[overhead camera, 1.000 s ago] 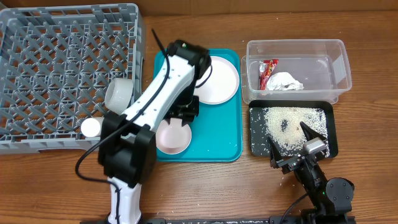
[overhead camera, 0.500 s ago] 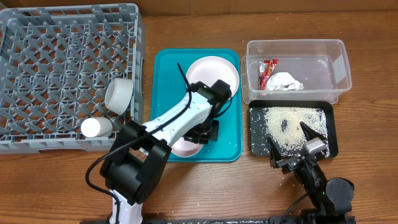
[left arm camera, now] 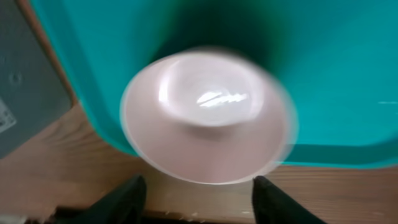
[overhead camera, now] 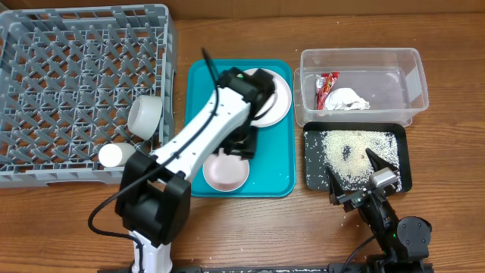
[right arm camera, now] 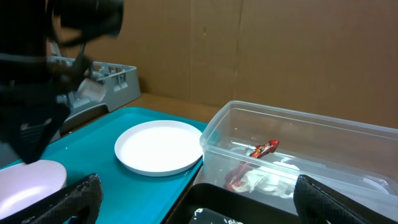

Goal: Sort waste into correct bins and load items into the dishwasher
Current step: 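Carry the pink bowl into the rack and release it with the left gripper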

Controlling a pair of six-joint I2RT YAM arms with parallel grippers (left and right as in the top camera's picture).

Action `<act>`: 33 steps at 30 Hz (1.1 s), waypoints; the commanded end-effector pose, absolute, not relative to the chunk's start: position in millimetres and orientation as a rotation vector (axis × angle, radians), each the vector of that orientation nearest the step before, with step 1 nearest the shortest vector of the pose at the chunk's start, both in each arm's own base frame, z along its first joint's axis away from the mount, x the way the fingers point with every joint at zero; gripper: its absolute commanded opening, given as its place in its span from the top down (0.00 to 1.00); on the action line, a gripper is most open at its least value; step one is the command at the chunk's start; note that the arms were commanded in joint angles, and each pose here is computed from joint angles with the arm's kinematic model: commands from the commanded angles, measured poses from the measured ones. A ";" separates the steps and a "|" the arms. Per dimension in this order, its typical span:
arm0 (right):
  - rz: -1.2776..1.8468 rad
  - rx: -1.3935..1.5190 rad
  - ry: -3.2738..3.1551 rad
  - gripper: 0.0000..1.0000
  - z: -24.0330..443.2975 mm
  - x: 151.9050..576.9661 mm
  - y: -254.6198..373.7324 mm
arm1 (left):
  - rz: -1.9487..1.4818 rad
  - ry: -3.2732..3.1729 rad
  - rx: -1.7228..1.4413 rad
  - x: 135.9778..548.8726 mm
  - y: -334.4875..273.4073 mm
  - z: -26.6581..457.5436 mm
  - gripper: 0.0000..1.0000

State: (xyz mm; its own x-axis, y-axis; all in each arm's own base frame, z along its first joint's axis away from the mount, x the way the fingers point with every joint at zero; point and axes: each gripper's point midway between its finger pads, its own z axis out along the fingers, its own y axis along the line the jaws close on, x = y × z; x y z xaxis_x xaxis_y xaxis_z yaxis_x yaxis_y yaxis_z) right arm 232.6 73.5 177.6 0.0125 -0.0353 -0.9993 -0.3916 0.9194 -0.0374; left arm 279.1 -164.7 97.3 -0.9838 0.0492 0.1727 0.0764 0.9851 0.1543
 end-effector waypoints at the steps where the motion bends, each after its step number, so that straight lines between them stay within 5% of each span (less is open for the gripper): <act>1: 0.285 -0.339 1.539 0.00 176.1 233.0 72.5 | -0.316 -2.880 0.082 270.7 -121.4 72.7 0.51; 9: 0.285 -0.339 1.539 0.00 176.1 233.0 72.5 | -0.023 -2.870 -0.035 274.3 -121.9 31.6 0.50; 11: 0.285 -0.339 1.539 0.00 176.1 233.0 72.5 | -0.018 -2.859 -0.039 268.8 -122.2 25.0 0.59; 14: 0.285 -0.339 1.539 0.00 176.1 232.9 72.6 | -0.022 -2.830 0.003 258.6 -118.8 16.9 0.96; 18: 0.285 -0.339 1.539 0.00 176.1 233.0 72.5 | 0.010 -2.834 0.082 263.9 -115.9 29.6 0.96; 24: 0.285 -0.339 1.539 0.00 176.1 233.0 72.5 | -0.069 -3.092 0.159 307.2 -93.4 124.8 0.96; 29: 0.285 -0.339 1.539 0.01 176.1 233.0 72.5 | -0.505 -3.414 0.384 328.4 -34.5 243.5 0.96; 33: 0.285 -0.339 1.539 0.00 176.1 233.0 72.5 | -0.966 -3.445 0.683 306.1 15.8 299.9 0.96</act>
State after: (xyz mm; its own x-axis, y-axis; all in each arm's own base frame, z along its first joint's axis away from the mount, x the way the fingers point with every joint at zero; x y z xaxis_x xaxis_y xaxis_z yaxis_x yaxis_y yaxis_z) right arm 232.6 73.6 177.5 0.0123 -0.0357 -0.9993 -0.3920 0.9192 -0.0376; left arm 316.1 -39.5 253.7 -0.9247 -0.1634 -0.3438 -0.2431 0.9485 0.2033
